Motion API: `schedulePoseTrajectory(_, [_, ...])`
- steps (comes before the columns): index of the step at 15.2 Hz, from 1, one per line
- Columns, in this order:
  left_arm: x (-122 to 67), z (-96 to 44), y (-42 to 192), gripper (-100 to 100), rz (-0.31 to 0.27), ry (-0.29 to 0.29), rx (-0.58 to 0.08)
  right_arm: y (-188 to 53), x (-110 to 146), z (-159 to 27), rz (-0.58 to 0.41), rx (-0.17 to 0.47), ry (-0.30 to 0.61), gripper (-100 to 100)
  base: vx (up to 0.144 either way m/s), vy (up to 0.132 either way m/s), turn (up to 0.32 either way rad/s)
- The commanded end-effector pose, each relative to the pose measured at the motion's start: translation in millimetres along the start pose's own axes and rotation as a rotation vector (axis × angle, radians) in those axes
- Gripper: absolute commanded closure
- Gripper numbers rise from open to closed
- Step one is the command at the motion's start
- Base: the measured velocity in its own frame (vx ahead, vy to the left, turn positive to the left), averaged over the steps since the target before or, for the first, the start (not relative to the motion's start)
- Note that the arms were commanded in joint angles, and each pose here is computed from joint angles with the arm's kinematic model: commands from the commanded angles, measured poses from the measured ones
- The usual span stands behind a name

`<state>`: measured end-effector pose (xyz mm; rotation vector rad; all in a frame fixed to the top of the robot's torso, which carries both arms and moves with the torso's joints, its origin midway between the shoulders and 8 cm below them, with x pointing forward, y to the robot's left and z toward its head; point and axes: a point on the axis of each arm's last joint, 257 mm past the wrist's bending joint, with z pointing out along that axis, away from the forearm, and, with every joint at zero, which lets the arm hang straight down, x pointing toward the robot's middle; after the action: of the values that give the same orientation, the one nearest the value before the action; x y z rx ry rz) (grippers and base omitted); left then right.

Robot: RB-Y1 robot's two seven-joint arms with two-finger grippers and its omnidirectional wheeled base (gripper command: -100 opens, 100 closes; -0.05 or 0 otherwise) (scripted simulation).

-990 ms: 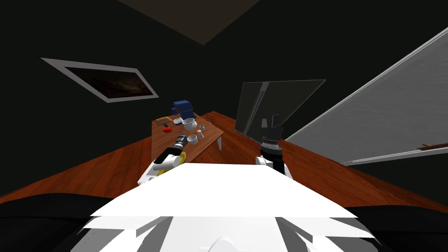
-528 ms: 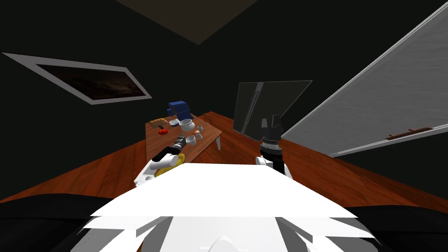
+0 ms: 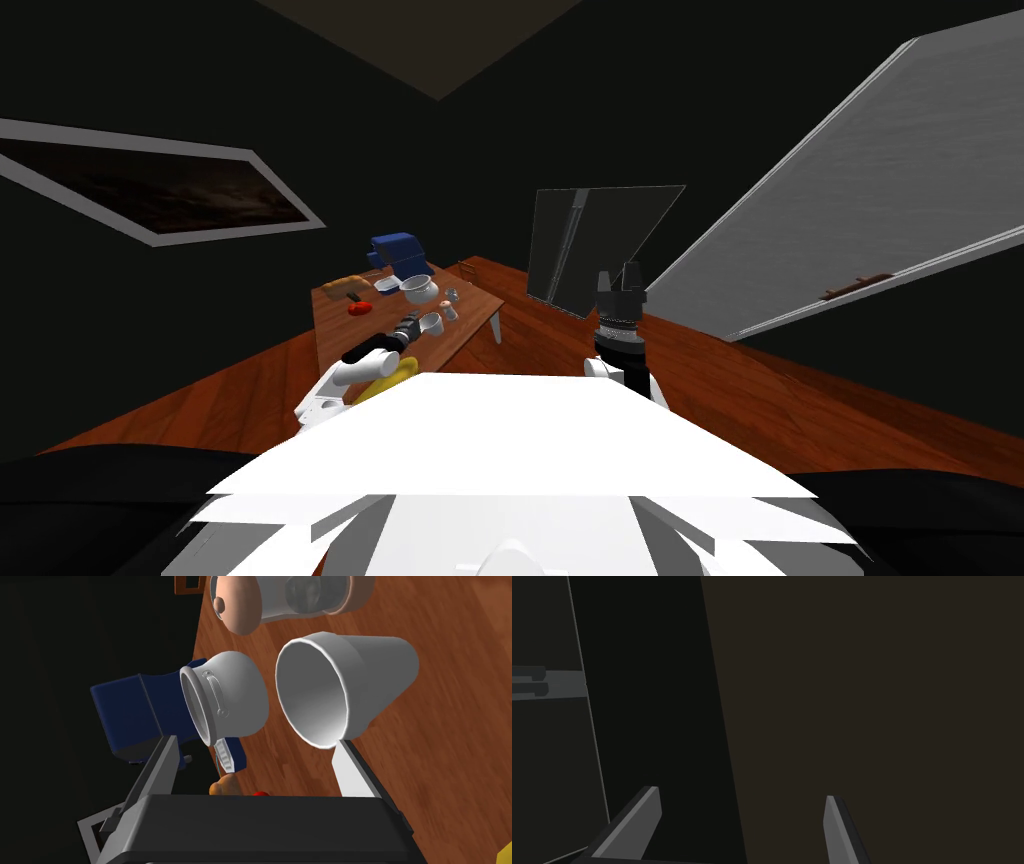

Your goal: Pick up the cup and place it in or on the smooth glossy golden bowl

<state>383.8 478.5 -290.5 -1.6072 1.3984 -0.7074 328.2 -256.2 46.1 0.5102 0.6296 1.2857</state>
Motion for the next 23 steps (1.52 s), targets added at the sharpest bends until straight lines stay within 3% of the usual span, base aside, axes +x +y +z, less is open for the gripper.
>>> schedulePoseTrajectory(1, [-2.8,0.4,11,-100,-0.003,-0.002,-0.047,0,0,0.0,0.0,0.0,0.0,0,-0.005,0.018,-0.066])
schedulePoseTrajectory(2, [-12.3,2.4,15,-100,-0.011,-0.009,-0.074,0,0,0.0,0.0,0.0,0.0,0,-0.005,0.018,-0.144])
schedulePoseTrajectory(8, [-21.0,1.4,38,-100,-0.021,-0.015,-0.174,0,0,0.0,0.0,0.0,0.0,0,-0.002,0.019,-0.084])
schedulePoseTrajectory(12, [-37.3,0.5,56,-100,-0.044,-0.028,-0.267,0,0,0.0,0.0,0.0,0.0,0,0.004,0.015,-0.102])
schedulePoseTrajectory(23, [-55.1,-13.0,97,-100,-0.088,-0.04,-0.473,0,0,0.0,0.0,0.0,0.0,0,0.013,0.02,-0.082])
